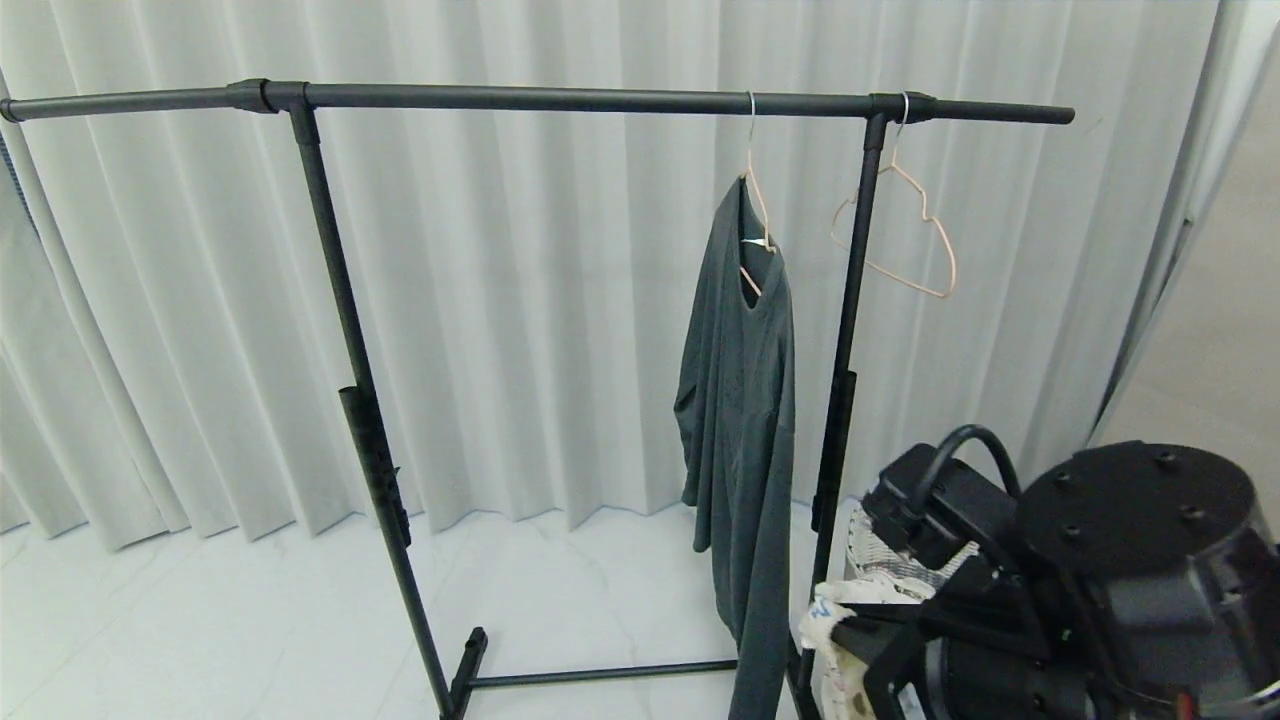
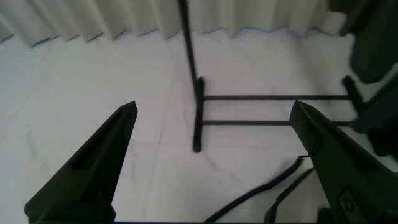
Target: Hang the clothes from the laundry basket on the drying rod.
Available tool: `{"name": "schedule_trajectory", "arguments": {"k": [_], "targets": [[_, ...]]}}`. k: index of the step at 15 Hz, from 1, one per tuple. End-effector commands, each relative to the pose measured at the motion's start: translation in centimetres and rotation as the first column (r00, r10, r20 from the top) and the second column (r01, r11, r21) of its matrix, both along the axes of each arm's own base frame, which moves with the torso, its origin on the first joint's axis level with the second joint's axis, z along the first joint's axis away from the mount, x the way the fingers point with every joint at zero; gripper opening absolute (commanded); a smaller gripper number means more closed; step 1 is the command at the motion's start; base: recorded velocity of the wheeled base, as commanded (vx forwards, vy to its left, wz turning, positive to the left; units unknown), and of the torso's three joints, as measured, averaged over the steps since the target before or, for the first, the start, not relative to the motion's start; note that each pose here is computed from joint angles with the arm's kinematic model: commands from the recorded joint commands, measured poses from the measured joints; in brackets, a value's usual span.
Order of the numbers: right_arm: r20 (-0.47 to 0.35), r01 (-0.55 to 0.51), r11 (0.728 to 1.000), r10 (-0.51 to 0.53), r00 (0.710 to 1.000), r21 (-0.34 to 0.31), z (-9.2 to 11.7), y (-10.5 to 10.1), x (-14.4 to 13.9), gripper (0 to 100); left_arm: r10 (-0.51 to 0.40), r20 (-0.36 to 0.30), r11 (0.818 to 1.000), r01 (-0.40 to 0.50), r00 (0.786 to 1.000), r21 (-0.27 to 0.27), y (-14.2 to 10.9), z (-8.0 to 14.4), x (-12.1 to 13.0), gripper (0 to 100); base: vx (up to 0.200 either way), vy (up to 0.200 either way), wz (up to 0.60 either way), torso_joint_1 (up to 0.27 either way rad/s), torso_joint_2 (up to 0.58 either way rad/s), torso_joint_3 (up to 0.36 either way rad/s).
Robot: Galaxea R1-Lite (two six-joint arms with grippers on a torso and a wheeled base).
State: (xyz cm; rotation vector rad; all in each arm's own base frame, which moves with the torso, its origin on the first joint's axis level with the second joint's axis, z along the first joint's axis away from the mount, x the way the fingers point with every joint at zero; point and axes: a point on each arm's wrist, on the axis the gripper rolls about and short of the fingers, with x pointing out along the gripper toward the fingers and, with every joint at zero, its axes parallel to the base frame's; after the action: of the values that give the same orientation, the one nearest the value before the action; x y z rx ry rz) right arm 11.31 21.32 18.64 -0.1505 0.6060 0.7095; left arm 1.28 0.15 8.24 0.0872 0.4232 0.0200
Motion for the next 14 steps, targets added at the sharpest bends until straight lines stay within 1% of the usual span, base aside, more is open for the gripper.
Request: {"name": "schedule_trajectory", "arguments": {"k": [1,2,3,4,5,6,7,8,9,10,11,12,14], "targets": [[-0.001,-0.010,1.000,0.010,1.000,0.010,-0.6,3.4,1.3,0,-0.188,0.167,0.981,0.194,0.968,-0.023,-0.1,-0.1,-1.5,100,0.000,0.000,0.00,0.000,0.00,0.000],[0.012,-0.009,0.999,0.009,1.000,0.040,0.0,4.6,1.8,0,-0.217,0.188,0.976,0.218,0.958,0.017,-0.1,0.3,-1.5,100,0.000,0.000,0.00,0.000,0.00,0.000],[0.024,-0.008,0.998,0.007,1.000,0.064,0.7,5.5,2.4,0,-0.244,0.234,0.969,0.247,0.941,0.014,-0.2,2.2,-1.4,100,0.000,0.000,0.00,0.000,0.00,0.000],[0.031,-0.008,0.997,0.006,1.000,0.080,1.1,6.1,2.6,0,-0.256,0.255,0.964,0.267,0.932,-0.010,-0.3,4.0,-1.1,100,0.000,0.000,0.00,0.000,0.00,0.000],[0.041,-0.012,0.994,0.007,0.999,0.106,1.7,7.1,3.2,0,-0.251,0.291,0.951,0.292,0.923,-0.107,-0.7,8.9,0.4,100,0.000,0.000,0.00,0.000,0.00,0.000],[0.048,-0.014,0.993,0.008,0.999,0.121,2.1,7.7,3.5,0,-0.253,0.300,0.940,0.307,0.920,-0.147,-1.0,11.6,1.7,100,0.000,0.000,0.00,0.000,0.00,0.000],[0.059,-0.015,0.990,0.007,0.998,0.143,2.7,8.2,3.7,0,-0.280,0.297,0.930,0.335,0.913,-0.152,-1.4,13.4,2.9,100,0.000,0.000,0.00,0.000,0.00,0.000],[0.077,-0.021,0.986,0.008,0.997,0.167,3.6,9.0,4.1,0,-0.328,0.281,0.911,0.380,0.902,-0.160,-1.9,14.2,3.8,100,0.000,0.000,0.00,0.000,0.00,0.000],[0.098,-0.025,0.980,0.006,0.995,0.195,4.5,9.9,4.6,0,-0.375,0.261,0.883,0.428,0.890,-0.192,-2.5,14.4,4.4,100,0.000,0.000,0.00,0.000,0.00,0.000],[0.118,-0.034,0.975,0.008,0.993,0.219,5.3,10.9,5.0,0,-0.405,0.253,0.846,0.465,0.879,-0.262,-3.1,14.7,4.7,100,0.000,0.000,0.00,0.000,0.00,0.000],[0.142,-0.045,0.970,0.011,0.990,0.237,6.2,11.7,5.3,0,-0.431,0.236,0.816,0.488,0.871,-0.310,-3.6,14.6,4.9,100,0.000,0.000,0.00,0.000,0.00,0.000],[0.161,-0.058,0.968,0.019,0.987,0.244,6.9,12.2,5.5,0,-0.450,0.207,0.810,0.495,0.869,-0.316,-3.9,14.2,5.1,100,0.000,0.000,0.00,0.000,0.00,0.000],[0.179,-0.090,0.962,0.044,0.983,0.258,8.3,13.3,5.0,0,-0.457,0.147,0.822,0.480,0.877,-0.307,-4.3,13.0,5.7,100,0.000,0.000,0.00,0.000,0.00,0.000]]}}
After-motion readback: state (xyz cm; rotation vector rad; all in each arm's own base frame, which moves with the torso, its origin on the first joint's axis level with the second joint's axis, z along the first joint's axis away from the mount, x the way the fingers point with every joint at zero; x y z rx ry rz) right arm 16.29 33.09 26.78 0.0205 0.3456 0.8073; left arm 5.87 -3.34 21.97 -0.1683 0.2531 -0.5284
